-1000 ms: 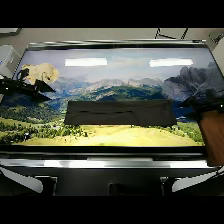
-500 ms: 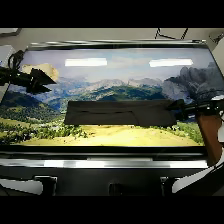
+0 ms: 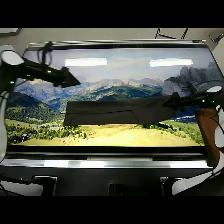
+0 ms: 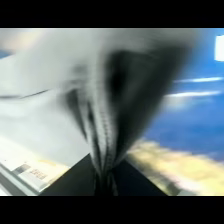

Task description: Fold the clothes and pants, and hang the long-sleeved shirts on hangers.

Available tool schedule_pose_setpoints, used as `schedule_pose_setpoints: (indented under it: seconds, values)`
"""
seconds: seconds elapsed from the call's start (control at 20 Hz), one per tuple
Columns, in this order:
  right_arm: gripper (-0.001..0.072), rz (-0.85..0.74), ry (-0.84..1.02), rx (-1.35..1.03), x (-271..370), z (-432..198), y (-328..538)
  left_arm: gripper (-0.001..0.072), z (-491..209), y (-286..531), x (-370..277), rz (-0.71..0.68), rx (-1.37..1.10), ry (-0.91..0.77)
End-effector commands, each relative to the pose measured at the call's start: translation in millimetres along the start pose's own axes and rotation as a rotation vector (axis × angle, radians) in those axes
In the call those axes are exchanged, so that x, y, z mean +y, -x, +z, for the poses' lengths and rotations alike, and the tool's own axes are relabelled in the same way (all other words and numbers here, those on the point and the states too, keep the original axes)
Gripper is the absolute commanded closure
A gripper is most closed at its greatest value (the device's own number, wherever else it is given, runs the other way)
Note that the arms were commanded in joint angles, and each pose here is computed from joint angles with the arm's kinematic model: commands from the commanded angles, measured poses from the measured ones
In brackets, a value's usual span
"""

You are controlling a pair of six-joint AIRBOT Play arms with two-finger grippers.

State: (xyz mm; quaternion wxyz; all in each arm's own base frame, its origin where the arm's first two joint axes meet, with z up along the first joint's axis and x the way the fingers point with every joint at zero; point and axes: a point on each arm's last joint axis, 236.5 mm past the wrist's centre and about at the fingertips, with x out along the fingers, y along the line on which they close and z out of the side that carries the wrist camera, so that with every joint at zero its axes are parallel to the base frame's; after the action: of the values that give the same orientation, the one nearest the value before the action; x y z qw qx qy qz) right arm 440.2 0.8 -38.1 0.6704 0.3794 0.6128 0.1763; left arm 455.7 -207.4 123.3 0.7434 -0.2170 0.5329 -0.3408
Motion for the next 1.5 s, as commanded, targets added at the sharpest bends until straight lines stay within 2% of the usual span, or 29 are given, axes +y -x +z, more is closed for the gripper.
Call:
schedule_pose_setpoints:
  seconds: [0.0,0.25,0.45,0.7,0.85,0.95,1.05,1.15,1.3,1.45]
  values:
    - [0.0673,0.007,0.075,-0.051,76,-18,29,0.0682,-3,-94,-26,0.011,0.005,-0.083]
    - [0.0672,-0.071,0.171,-0.106,158,-73,61,0.0682,-99,-233,-20,0.012,0.293,0.092]
    - [0.0672,-0.065,0.240,-0.151,201,-105,76,0.0682,-149,-309,-57,-0.094,0.346,0.270]
    - [0.0672,-0.054,0.232,-0.181,213,-115,86,0.0683,-163,-366,-133,-0.258,0.230,0.510]
    - [0.0672,-0.051,0.221,-0.182,212,-109,82,0.0684,-141,-369,-134,-0.266,0.135,0.535]
    - [0.0672,-0.028,0.216,-0.183,215,-102,74,0.0687,-121,-349,-102,-0.193,0.123,0.429]
    - [0.0672,0.002,0.244,-0.158,227,-100,52,0.0687,-87,-302,-47,-0.037,0.111,0.293]
    - [0.0672,0.056,0.280,-0.109,249,-104,15,0.0686,-38,-218,14,0.153,0.055,0.164]
    - [0.0672,0.131,0.273,-0.029,275,-112,-58,0.0685,24,-59,73,0.401,-0.116,0.084]
    - [0.0671,0.209,0.204,0.072,290,-129,-149,0.0684,55,83,71,0.493,-0.344,0.064]
